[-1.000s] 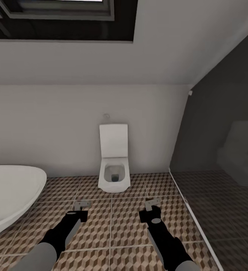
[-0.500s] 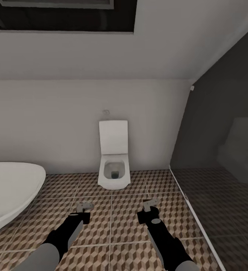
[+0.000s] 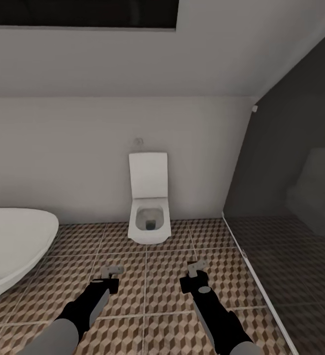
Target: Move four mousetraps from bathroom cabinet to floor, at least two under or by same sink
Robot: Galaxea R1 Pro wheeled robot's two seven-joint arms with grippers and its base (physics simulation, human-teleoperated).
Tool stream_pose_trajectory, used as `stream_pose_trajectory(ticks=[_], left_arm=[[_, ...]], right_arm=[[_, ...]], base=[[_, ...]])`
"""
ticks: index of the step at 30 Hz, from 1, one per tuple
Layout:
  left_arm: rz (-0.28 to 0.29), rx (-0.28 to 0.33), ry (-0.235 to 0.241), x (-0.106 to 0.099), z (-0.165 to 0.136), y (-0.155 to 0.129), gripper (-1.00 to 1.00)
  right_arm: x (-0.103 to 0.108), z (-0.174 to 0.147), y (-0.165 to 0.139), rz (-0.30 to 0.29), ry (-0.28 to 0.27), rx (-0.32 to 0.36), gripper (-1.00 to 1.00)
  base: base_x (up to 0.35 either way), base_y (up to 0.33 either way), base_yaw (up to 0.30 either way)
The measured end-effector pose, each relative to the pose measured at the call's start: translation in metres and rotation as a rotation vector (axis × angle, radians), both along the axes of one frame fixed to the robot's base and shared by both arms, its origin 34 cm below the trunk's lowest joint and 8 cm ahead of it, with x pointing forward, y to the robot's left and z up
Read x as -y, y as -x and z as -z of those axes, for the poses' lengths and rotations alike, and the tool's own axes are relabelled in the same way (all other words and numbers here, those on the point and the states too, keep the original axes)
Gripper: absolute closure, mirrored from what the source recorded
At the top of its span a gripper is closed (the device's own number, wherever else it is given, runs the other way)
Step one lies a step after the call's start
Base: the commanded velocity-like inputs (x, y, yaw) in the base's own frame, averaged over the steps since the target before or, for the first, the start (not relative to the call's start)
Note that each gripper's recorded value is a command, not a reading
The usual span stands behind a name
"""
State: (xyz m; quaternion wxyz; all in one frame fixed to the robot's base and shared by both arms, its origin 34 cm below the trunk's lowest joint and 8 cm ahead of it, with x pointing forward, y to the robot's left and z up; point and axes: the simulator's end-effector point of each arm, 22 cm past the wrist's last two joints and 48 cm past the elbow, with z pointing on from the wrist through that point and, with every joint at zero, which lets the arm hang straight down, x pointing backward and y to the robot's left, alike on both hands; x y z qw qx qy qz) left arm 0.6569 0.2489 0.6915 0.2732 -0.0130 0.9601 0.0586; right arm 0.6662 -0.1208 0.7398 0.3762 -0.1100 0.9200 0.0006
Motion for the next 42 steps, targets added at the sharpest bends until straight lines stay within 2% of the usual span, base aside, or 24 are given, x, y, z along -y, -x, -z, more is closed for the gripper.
stream_pose_trajectory(ticks=[42], left_arm=[[0.001, -0.013, 0.000, 0.001, 0.065, -0.002, 1.00]], right_arm=[[-0.001, 0.062, -0.006, -0.001, -0.004, 0.008, 1.00]], base=[[0.000, 0.000, 0.000]])
